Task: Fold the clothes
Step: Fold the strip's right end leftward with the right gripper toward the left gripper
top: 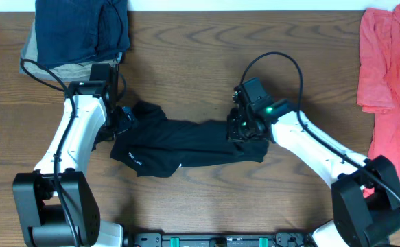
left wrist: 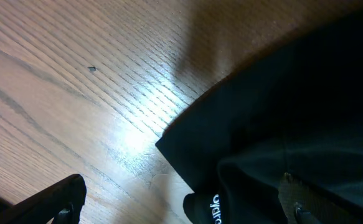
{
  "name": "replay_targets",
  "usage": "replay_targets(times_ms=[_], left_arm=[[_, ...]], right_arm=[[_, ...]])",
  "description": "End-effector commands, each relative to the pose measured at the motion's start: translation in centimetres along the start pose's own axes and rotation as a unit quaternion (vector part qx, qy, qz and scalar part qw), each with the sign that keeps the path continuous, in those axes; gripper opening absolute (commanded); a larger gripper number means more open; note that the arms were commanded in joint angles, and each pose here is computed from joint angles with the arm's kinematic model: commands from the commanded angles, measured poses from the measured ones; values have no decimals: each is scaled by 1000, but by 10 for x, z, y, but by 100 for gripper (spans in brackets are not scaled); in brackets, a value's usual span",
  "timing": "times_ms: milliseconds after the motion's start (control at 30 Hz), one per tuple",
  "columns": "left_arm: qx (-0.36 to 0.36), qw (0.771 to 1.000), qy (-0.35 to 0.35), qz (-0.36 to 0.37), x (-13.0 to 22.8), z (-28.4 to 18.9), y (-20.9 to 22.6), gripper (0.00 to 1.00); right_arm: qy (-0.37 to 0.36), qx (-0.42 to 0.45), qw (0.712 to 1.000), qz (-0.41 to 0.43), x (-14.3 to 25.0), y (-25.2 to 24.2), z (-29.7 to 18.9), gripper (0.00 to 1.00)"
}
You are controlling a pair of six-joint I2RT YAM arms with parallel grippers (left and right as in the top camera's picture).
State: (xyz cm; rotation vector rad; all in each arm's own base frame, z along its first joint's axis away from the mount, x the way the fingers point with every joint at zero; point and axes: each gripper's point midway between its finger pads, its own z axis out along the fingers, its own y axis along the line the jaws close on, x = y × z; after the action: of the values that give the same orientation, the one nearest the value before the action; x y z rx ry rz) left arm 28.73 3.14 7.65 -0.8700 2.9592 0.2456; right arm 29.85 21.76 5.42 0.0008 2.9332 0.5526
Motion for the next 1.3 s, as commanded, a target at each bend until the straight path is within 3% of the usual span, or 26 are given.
replay_targets(times_ms=[0,633,800,900,967,1267], left_arm=[[-4,1000,5,0,2,2,1,100],[-3,1000,3,0,2,3,1,100],[-3,1000,4,0,2,3,1,100],[-3,1000,4,0,2,4,1,100],[-4,1000,5,0,3,4,1,100],[-7,1000,10,2,7,8,3,100]], right_arm=[[-2,-19,1000,17,1,18,2,1],[-8,-52,999,7,7,50,8,2],[-1,-57,998,-10,16,62,12,21],[4,-61,998,-19,22,67,13,52],[12,-77,997,-29,24,71,10,64],[5,-100,994,-52,-3,68,-43,72]])
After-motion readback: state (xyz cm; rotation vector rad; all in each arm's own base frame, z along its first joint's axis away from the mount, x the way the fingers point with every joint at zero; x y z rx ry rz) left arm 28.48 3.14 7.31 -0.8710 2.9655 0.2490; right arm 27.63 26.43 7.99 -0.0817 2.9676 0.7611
